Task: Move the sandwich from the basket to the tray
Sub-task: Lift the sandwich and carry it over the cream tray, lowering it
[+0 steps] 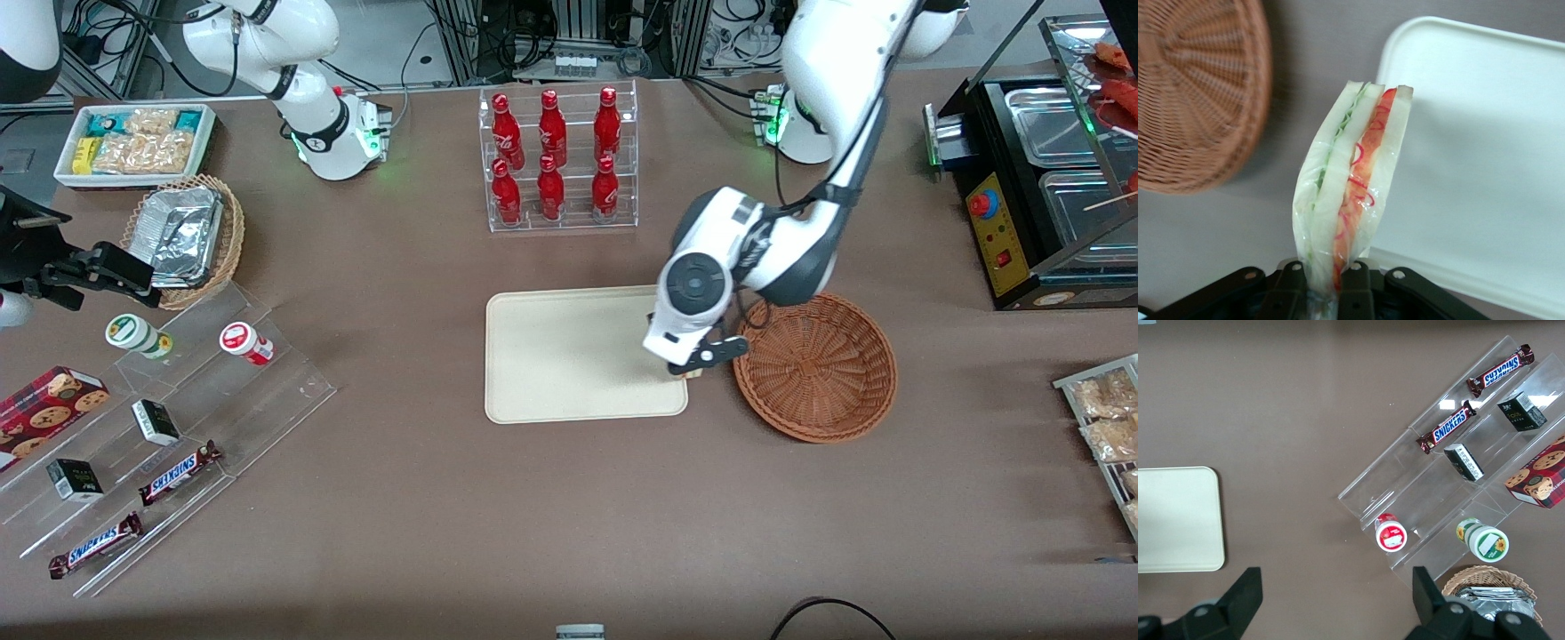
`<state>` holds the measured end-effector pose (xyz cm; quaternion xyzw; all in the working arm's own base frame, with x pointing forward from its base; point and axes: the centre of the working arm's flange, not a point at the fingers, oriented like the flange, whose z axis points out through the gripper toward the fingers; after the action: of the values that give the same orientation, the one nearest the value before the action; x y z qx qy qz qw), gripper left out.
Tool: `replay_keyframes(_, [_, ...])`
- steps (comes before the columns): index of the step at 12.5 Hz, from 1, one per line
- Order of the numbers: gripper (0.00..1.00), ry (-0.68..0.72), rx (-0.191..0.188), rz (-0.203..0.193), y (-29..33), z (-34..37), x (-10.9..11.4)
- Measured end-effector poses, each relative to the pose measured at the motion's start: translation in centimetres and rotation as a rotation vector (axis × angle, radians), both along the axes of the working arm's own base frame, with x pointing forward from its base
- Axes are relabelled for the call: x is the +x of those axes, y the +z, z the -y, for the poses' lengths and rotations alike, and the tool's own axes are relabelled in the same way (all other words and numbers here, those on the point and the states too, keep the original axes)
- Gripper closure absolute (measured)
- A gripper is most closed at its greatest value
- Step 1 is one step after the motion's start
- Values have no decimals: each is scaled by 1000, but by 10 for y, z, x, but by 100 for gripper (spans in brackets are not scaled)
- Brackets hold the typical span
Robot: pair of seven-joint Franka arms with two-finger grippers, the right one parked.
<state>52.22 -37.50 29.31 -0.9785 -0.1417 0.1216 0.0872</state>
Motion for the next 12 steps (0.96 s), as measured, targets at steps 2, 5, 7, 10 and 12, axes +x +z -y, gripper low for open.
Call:
replay_keyframes(2, [85,40,14,21,-9,35,-4])
replay_keyframes(5, [85,94,35,34,-31,76,-14])
replay_keyframes(7, [85,127,21,20,-40,97,-22])
replay_keyframes(10, [85,144,6,25,-46,117,-25])
replay_keyframes(12, [85,137,11,22,-54,126,-30])
